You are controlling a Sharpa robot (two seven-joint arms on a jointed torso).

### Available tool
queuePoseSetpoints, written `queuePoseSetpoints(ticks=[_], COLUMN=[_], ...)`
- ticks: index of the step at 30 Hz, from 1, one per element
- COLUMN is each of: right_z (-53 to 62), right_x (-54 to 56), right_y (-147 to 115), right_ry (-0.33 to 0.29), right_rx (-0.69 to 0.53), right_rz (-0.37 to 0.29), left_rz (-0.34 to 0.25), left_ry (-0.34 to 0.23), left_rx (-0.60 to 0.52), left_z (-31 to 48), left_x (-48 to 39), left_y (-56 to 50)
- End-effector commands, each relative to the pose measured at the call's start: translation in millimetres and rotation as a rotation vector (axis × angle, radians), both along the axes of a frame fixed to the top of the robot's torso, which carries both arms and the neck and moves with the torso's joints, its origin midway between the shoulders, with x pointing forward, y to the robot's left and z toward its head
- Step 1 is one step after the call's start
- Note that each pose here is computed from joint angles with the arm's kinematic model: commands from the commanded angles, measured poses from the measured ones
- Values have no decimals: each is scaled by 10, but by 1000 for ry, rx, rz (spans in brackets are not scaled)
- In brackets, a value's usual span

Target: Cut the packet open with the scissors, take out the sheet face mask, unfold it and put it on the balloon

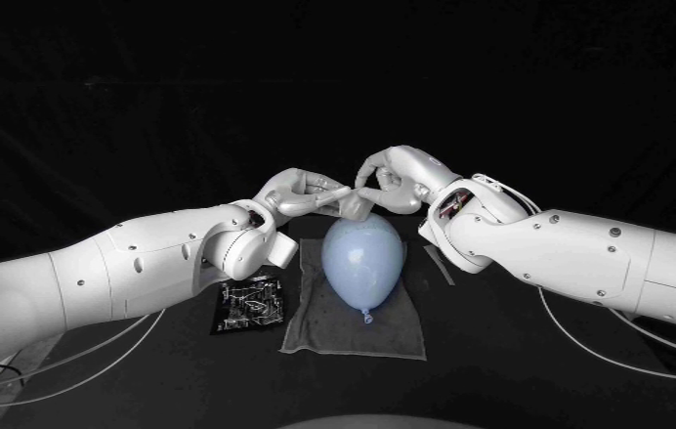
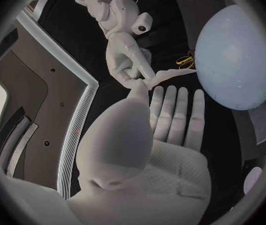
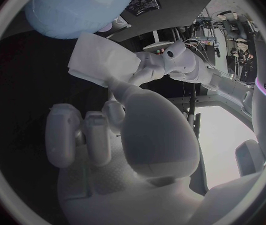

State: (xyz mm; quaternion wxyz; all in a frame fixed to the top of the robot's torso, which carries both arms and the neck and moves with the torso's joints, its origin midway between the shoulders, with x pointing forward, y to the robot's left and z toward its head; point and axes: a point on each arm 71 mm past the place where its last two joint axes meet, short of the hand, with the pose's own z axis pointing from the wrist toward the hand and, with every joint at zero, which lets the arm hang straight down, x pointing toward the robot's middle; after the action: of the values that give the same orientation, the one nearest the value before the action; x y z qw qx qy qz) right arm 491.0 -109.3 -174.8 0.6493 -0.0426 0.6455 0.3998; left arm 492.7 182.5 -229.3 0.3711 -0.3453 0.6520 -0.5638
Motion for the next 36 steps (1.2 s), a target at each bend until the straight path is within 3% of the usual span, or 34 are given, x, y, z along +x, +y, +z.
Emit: queuePoseSetpoints(ticks=[1,11,24,36], right_z=[-2,-19,-24,-1], right_x=[-4,5,12,-68], right_y=[18,33,40,61], right_ry=[0,14,13,-12], right_rx=[-20,-36,-44,-59], right_rz=[14,17,12,41], left_rz=[23,56,58,131], left_ry=[6,46,72,83], left_rx=[-30,-76,-73,-50], left_z=[20,10,-4,-22], left_x=[13,17,6,28], left_y=[5,13,16,68])
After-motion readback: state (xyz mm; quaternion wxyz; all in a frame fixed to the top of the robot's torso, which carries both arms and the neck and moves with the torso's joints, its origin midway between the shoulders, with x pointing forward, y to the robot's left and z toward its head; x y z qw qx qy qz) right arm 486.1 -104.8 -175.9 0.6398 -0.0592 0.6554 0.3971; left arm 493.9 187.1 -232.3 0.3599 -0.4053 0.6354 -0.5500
